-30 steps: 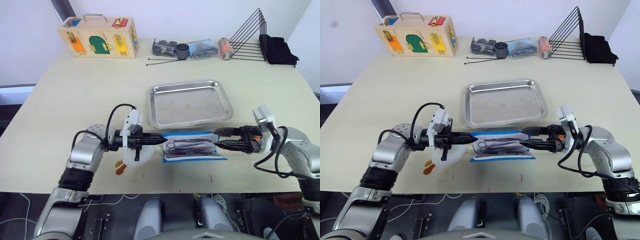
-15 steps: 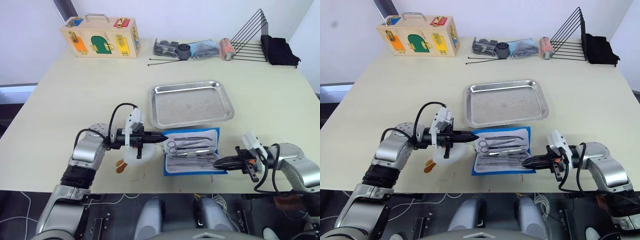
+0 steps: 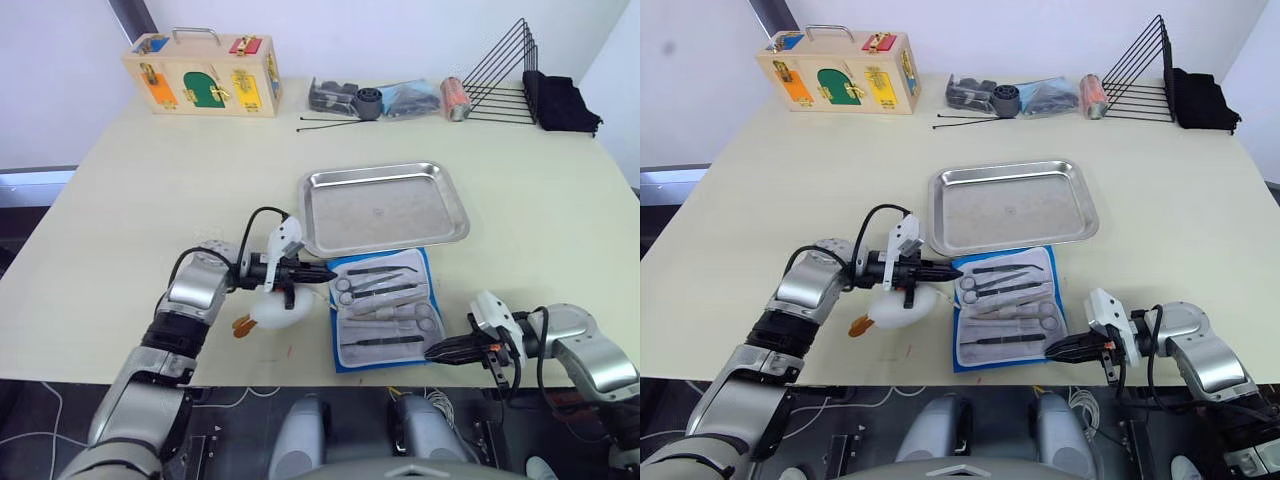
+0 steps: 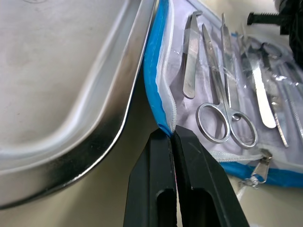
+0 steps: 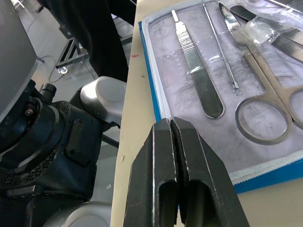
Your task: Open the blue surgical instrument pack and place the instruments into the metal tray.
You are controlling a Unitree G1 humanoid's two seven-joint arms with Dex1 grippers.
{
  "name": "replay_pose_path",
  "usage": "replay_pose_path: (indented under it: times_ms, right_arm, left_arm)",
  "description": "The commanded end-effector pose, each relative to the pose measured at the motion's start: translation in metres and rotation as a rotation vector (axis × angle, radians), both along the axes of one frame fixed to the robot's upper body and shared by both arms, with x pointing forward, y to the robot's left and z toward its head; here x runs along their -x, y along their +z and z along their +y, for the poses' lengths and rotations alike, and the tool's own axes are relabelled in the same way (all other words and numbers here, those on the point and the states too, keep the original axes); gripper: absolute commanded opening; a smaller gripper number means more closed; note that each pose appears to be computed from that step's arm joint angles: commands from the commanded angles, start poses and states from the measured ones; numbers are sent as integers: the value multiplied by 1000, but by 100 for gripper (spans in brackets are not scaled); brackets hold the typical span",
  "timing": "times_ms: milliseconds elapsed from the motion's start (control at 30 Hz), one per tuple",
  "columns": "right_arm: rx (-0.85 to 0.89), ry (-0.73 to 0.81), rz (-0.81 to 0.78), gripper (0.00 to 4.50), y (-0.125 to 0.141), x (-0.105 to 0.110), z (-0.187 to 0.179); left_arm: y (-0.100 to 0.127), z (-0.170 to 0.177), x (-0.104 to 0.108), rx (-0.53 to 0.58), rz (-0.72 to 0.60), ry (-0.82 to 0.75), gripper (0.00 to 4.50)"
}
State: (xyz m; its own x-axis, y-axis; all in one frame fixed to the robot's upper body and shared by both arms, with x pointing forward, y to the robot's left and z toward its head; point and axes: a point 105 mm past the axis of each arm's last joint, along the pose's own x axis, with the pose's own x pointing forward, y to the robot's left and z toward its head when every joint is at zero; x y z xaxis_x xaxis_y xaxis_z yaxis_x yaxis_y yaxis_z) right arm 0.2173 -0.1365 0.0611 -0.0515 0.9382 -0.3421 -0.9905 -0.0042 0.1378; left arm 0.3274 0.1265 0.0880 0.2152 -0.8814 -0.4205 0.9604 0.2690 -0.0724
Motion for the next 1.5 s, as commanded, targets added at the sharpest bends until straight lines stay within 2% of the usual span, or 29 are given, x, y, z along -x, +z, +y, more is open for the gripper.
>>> replay_pose_path:
  times_ms: [33, 267, 667, 1267, 1300, 1333, 1400, 1500]
  right_arm:
    - [-2, 13, -23, 4, 3, 2, 3]
    - [1, 0, -27, 4, 3, 2, 1]
    - [38, -31, -37, 4, -4, 0, -5]
    - [45, -55, -44, 4, -11, -2, -10]
    - [46, -54, -44, 0, -12, -2, -9]
    - [49, -52, -45, 0, -12, -2, -10]
    - [62, -46, -47, 0, -14, -2, -11]
    - [59, -49, -49, 0, -15, -2, -11]
  left_arm:
    - [-15, -6, 2, -43, 35, -24, 0]
    - [-21, -13, 4, -54, 71, -61, 0]
    - [-17, -5, 5, 7, 102, -6, 0]
    - [-22, -5, 4, 28, 91, 53, 0]
    - [-22, -5, 4, 27, 91, 54, 64]
    - [-22, -4, 3, 23, 87, 58, 87]
    - [-24, -3, 4, 18, 94, 60, 175]
    - [-24, -2, 4, 38, 124, 85, 175]
